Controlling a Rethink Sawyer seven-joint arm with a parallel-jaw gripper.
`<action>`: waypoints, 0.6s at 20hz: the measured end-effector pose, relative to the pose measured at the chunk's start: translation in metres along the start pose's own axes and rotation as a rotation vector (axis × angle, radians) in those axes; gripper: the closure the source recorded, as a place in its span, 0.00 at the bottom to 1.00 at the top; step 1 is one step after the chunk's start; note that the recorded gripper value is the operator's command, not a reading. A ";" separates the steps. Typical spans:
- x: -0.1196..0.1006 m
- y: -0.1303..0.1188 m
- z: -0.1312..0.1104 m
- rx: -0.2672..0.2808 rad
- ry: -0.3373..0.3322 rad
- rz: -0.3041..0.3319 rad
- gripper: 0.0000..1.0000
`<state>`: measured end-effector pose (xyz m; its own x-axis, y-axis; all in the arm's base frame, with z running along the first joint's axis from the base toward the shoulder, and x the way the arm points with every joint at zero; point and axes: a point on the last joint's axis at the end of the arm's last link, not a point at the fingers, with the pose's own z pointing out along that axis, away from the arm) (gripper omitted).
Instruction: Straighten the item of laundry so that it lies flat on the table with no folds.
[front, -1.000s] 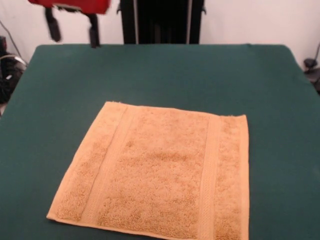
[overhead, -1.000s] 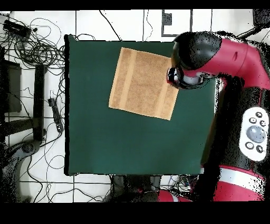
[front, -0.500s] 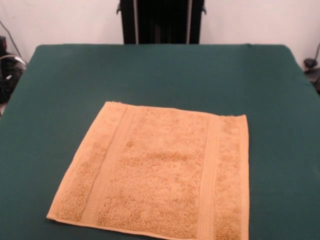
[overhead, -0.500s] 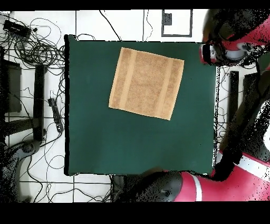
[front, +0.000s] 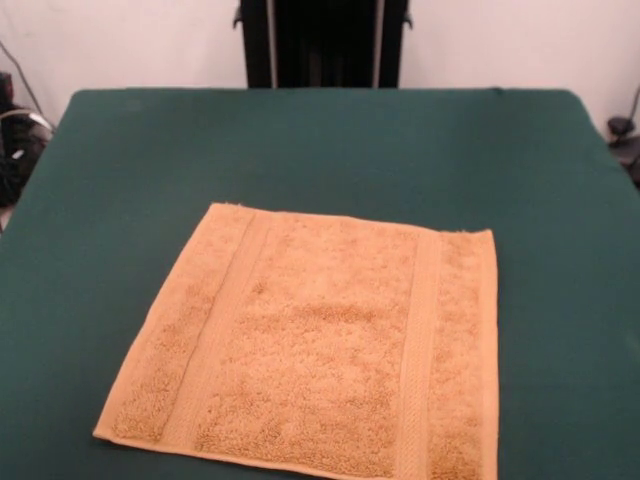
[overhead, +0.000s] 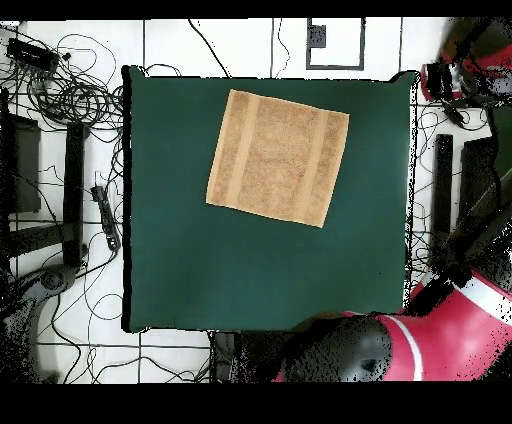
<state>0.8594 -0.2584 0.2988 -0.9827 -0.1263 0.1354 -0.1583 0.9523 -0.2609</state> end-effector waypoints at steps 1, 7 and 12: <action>-0.001 -0.004 0.003 -0.006 -0.008 0.008 0.00; -0.010 -0.030 0.020 -0.081 -0.117 0.046 0.00; -0.008 -0.051 0.015 -0.116 -0.159 0.076 0.00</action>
<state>0.8734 -0.3098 0.2968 -0.9956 -0.0866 -0.0359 -0.0803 0.9852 -0.1513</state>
